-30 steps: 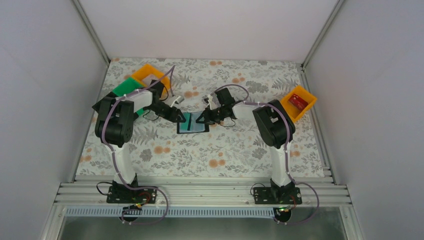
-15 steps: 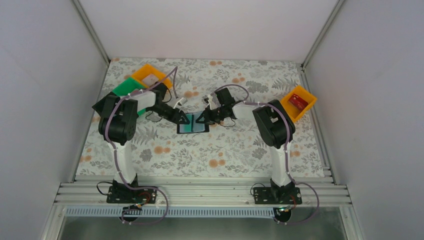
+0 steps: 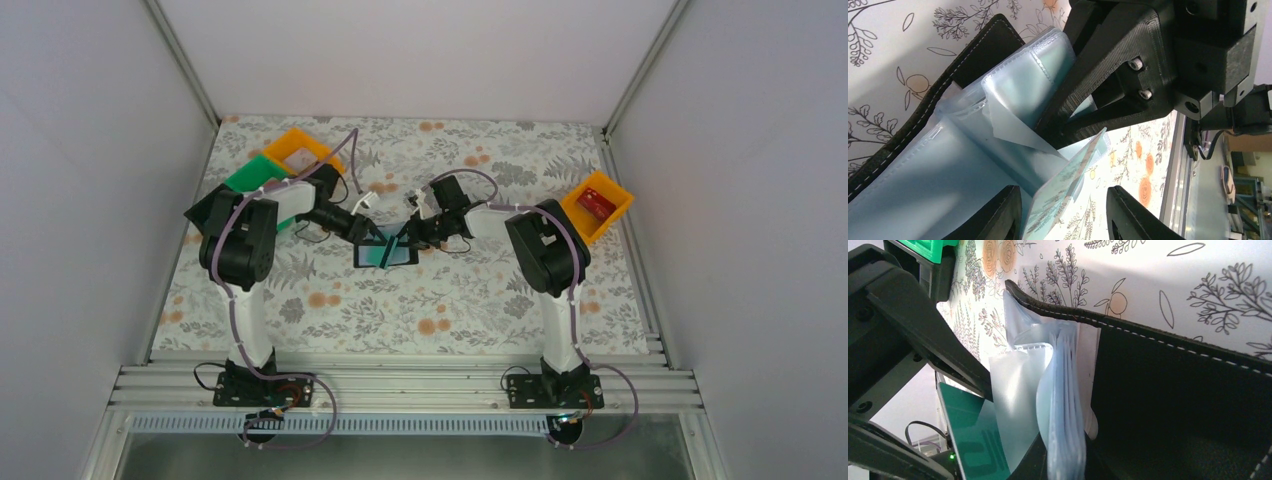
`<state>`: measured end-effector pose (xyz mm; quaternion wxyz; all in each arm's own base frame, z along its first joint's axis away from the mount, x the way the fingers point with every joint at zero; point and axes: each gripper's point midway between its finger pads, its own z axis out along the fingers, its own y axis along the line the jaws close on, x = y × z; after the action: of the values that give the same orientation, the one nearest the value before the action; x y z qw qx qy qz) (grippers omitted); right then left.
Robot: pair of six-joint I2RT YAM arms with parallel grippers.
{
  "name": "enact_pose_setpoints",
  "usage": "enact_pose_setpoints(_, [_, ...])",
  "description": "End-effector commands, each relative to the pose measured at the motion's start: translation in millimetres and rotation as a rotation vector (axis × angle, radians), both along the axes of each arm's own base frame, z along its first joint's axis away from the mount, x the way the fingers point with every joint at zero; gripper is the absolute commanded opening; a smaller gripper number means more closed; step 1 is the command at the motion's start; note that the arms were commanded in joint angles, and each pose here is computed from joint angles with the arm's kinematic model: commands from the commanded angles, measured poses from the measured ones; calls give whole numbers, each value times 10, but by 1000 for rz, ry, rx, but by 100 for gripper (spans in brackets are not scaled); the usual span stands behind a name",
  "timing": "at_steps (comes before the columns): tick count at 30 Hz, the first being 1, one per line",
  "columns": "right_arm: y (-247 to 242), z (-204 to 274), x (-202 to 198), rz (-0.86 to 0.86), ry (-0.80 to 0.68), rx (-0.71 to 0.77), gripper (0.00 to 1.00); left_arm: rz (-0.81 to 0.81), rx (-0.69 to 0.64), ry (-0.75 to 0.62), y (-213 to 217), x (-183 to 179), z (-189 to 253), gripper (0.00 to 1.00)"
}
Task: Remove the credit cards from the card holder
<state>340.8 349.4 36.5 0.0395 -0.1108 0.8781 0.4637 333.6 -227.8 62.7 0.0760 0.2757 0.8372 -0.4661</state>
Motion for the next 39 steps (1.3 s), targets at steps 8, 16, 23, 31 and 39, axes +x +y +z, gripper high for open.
enact_pose_setpoints(8, [-18,-107,-27,-9,8,-17,4,-51,-61,-16,-106,-70,23,3])
enact_pose_setpoints(16, [-37,-77,-24,-10,1,-23,4,-91,-57,-107,-44,-83,318,2])
enact_pose_setpoints(23, [-113,-55,33,-35,-18,-90,14,-97,150,-502,283,185,1170,3])
enact_pose_setpoints(31, [-476,325,344,-176,-143,-189,61,-103,191,-654,389,64,2018,2])
enact_pose_setpoints(39, [-780,1515,512,-212,-476,-217,81,-82,70,-810,326,-191,3111,2])
